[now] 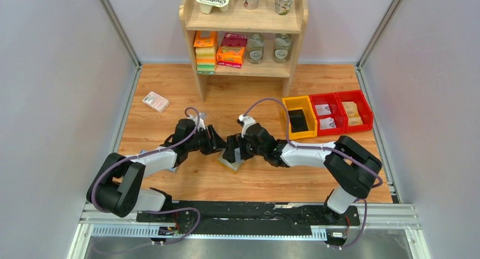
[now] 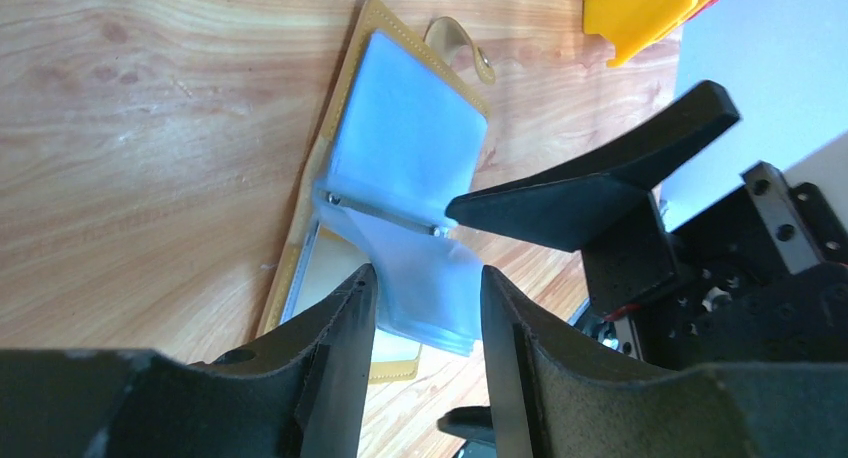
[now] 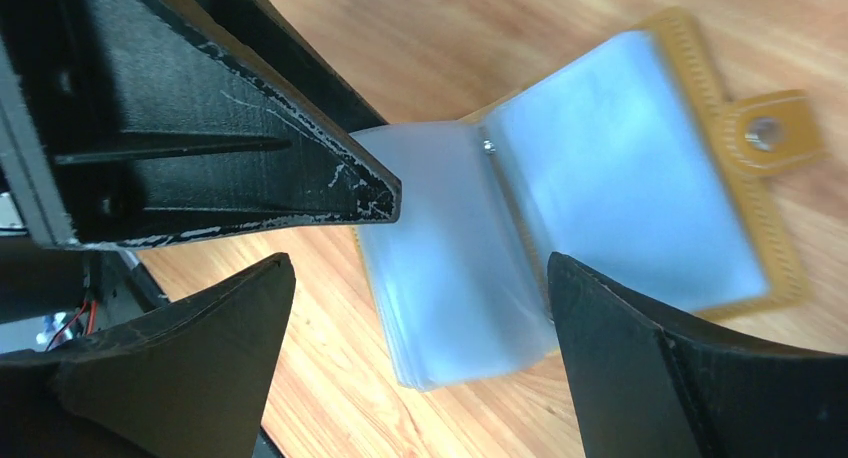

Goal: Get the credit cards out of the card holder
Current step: Remove the credit card from the card holder.

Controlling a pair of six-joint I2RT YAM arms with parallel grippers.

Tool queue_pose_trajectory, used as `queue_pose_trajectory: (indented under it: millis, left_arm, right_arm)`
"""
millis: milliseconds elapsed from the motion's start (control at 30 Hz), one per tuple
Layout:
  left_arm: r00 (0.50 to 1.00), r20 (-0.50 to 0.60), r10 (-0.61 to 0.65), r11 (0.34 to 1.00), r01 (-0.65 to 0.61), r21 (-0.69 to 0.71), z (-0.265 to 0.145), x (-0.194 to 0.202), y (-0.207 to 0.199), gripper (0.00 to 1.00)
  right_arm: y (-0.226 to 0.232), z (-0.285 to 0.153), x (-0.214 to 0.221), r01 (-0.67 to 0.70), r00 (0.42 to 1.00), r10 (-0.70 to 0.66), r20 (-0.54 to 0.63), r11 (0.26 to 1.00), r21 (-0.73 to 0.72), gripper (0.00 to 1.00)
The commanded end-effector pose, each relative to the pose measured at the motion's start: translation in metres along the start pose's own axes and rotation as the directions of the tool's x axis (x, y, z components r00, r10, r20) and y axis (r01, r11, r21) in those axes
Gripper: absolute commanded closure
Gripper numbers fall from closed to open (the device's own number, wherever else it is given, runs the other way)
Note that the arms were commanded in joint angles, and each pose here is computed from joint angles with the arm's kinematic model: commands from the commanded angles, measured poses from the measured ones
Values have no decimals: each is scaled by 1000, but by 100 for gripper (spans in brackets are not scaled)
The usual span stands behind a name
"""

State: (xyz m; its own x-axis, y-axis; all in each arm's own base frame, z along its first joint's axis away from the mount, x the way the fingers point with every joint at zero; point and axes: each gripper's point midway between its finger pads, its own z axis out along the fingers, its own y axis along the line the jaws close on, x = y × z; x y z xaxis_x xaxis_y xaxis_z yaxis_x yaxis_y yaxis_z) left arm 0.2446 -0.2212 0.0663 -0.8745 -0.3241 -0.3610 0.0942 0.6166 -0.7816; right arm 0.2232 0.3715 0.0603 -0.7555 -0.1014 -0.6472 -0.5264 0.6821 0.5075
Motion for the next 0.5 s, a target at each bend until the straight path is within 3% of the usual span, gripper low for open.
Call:
queue_pose_trajectory:
  millis: [0, 200, 467]
  left_arm:
    - [1000, 10, 14, 995, -15, 94, 9, -16, -27, 50]
    - [999, -39, 6, 992, -1, 123, 25, -11, -38, 50]
    - [1000, -17, -4, 995, 6, 99, 40, -31, -46, 49]
  right_arm:
    - [-19, -19, -26, 25, 991, -42, 124, 991, 131, 0]
    - [-29, -30, -31, 57, 987, -84, 134, 979, 194, 0]
    - [-29, -59, -47, 122, 969, -166, 184, 966, 229, 2]
